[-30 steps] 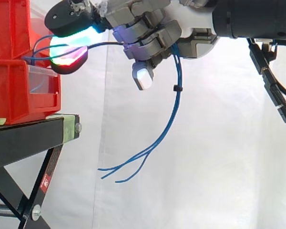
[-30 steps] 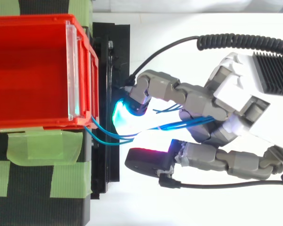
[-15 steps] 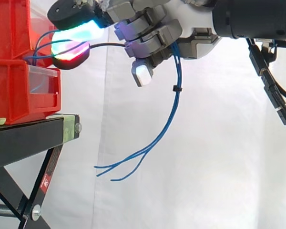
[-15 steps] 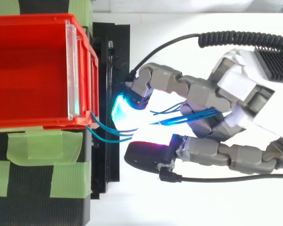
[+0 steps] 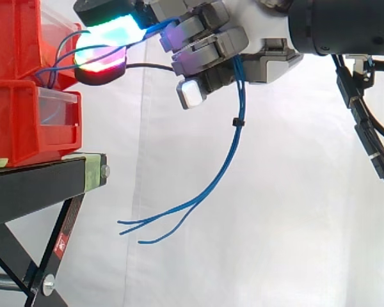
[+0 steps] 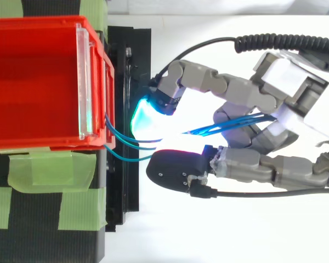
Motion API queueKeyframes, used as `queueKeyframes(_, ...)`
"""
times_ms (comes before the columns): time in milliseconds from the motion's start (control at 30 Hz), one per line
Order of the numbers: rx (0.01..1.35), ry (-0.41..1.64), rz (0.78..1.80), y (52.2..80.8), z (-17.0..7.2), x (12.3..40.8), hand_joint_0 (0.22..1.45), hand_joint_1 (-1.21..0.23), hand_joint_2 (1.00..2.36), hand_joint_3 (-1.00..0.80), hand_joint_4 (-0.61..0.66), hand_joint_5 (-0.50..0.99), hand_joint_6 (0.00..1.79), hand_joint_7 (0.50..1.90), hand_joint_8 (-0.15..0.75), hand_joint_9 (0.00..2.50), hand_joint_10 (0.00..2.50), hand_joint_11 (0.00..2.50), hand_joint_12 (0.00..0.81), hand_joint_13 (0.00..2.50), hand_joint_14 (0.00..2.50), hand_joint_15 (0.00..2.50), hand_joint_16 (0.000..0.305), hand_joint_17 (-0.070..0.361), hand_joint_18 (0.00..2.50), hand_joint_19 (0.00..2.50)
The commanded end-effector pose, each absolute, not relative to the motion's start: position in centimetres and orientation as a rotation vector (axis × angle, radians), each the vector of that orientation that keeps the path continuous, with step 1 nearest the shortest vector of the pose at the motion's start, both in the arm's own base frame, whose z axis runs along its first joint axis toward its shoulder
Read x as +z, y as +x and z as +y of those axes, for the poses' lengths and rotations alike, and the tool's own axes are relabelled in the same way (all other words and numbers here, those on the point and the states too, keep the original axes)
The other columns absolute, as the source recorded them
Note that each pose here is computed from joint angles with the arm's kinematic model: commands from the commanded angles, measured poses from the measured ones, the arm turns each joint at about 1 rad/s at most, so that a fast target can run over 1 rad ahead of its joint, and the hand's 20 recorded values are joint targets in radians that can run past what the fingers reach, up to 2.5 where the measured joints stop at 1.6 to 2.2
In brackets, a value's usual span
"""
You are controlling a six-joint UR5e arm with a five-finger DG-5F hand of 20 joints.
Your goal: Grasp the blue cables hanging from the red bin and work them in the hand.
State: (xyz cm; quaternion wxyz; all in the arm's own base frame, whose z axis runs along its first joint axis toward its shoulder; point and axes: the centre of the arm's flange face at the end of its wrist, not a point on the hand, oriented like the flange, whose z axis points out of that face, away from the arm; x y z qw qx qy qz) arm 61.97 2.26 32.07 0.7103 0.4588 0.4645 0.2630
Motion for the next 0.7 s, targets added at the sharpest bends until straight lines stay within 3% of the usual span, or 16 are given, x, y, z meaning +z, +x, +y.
queueKeyframes(0,0.602,1.036,1.021,61.92,2.4,32.05,1.18,-0.68,1.12,0.47,0.16,0.3,0.0,1.36,0.35,1.6,2.5,2.5,0.47,1.75,2.5,1.46,0.186,0.139,2.48,0.56)
queueKeyframes(167,0.612,1.043,1.015,61.92,2.4,32.05,1.18,-0.69,1.02,0.44,0.16,0.3,0.0,1.36,0.35,1.6,2.5,2.5,0.47,1.75,2.5,1.46,0.186,0.139,2.48,0.56)
queueKeyframes(333,0.612,1.043,1.019,61.85,2.47,31.95,1.17,-0.69,1.03,0.48,0.16,0.3,0.0,1.37,0.35,1.6,2.5,2.5,0.47,1.75,2.5,1.46,0.186,0.139,2.48,0.56)
queueKeyframes(667,0.615,1.051,1.021,61.78,2.35,31.87,1.12,-0.71,1.01,0.32,0.18,0.27,0.0,1.37,0.35,1.6,2.5,2.5,0.47,1.75,2.5,1.46,0.186,0.139,2.48,0.56)
